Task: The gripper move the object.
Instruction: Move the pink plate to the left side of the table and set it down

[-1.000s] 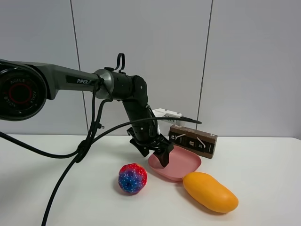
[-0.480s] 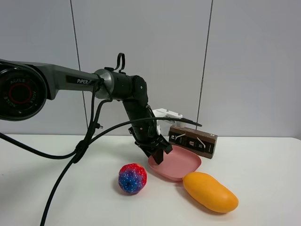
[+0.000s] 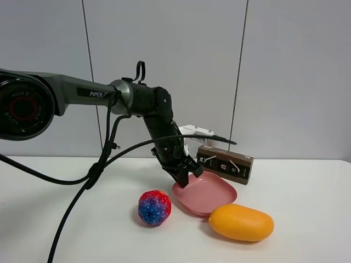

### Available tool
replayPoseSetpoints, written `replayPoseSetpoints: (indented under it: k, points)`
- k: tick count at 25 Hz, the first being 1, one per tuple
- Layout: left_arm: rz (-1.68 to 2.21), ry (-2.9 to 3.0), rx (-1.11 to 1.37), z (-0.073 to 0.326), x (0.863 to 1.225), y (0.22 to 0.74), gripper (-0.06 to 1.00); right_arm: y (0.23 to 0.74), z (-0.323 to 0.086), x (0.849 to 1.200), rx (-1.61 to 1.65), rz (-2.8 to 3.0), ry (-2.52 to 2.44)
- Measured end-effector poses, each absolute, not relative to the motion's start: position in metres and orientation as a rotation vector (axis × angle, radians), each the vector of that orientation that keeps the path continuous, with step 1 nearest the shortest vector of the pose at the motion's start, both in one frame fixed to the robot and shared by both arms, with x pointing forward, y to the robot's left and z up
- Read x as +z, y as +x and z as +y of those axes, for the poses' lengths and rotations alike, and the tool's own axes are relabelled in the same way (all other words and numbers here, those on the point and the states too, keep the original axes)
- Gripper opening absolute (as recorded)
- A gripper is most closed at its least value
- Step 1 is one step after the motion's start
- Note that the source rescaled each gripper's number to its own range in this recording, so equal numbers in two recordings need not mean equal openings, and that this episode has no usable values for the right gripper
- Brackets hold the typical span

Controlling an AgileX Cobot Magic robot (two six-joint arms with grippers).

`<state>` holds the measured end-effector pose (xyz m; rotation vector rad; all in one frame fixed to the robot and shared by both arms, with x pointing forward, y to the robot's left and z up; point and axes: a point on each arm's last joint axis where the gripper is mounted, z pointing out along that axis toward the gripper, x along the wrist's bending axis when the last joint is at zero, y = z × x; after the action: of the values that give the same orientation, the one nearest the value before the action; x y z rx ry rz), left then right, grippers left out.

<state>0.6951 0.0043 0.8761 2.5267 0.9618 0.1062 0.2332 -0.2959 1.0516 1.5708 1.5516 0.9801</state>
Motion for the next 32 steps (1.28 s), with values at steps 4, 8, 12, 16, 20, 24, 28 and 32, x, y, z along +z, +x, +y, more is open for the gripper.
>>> replayPoseSetpoints:
  k: [4,8,12,16,20,24,28,32]
  points:
    - [0.958,2.528,0.104,0.004,0.877,0.695,0.02,0.233,-0.296,1.052,0.980,1.552,1.571]
    - [0.956,2.529,0.104,0.004,0.879,0.695,0.02,0.233,-0.296,1.052,0.980,1.552,1.571]
    - [0.943,2.522,0.114,0.003,0.891,0.696,0.01,0.233,-0.296,1.052,0.980,1.552,1.571]
    - [0.908,2.511,0.151,0.001,0.913,0.700,0.00,0.233,-0.296,1.052,0.980,1.552,1.571]
    - [0.880,2.508,0.169,0.000,0.934,0.702,0.00,0.233,-0.296,1.052,0.980,1.552,1.571]
    - [0.865,2.506,0.183,0.000,0.944,0.702,0.00,0.233,-0.296,1.052,0.980,1.552,1.571]
    - [0.860,2.540,0.160,0.002,0.949,0.700,0.00,0.233,-0.296,1.052,0.980,1.552,1.571]
    - [0.852,2.558,0.164,0.007,0.964,0.700,0.00,0.233,-0.296,1.052,0.980,1.552,1.571]
